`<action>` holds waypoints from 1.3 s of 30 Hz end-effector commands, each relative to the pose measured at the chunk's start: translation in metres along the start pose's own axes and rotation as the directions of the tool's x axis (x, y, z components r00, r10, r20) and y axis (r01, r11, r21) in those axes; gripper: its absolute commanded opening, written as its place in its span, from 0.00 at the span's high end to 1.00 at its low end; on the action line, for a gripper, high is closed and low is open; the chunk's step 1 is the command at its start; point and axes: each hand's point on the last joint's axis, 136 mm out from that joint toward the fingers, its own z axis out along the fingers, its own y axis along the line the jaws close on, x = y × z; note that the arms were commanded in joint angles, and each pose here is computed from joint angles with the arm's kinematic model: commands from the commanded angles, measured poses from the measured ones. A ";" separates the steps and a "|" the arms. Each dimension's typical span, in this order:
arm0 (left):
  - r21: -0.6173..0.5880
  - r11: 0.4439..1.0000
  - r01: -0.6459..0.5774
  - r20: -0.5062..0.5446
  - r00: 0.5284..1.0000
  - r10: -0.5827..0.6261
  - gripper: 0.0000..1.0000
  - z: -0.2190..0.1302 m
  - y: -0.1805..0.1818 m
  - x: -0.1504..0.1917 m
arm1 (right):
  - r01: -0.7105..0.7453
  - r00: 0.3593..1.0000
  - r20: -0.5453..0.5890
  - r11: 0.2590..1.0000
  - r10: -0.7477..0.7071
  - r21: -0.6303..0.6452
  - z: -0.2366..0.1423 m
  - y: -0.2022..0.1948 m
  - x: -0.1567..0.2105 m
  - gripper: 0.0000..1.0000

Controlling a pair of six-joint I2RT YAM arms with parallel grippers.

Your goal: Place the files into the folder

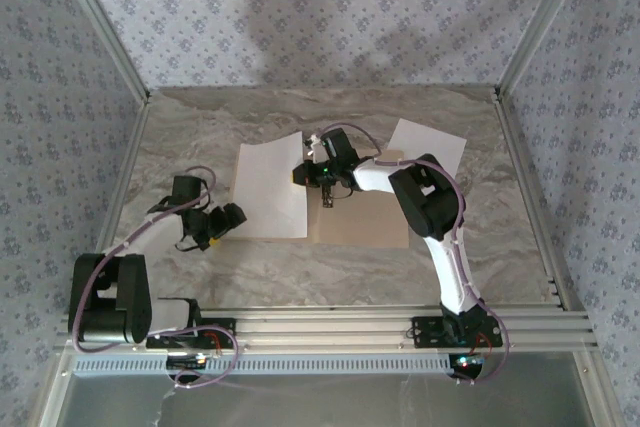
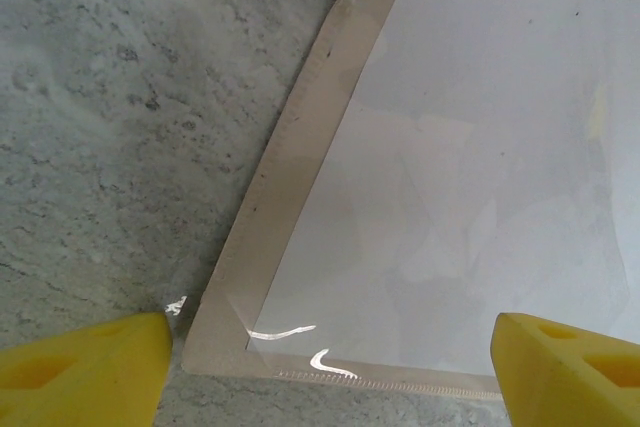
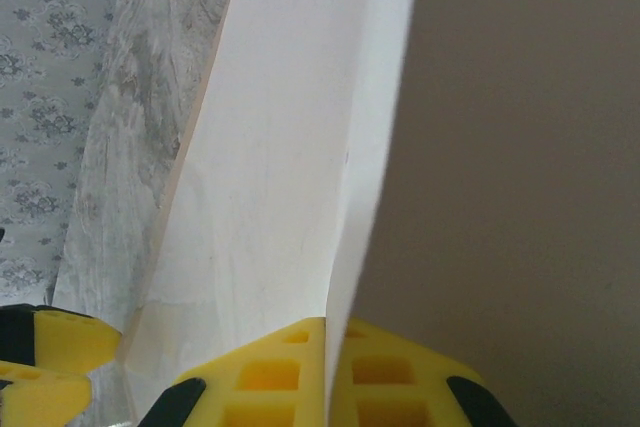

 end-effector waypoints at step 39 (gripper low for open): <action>0.041 0.999 0.021 -0.013 1.000 -0.020 0.18 0.003 -0.004 0.004 | -0.083 0.994 0.068 0.996 0.081 0.031 -0.016 -0.003 -0.013 1.00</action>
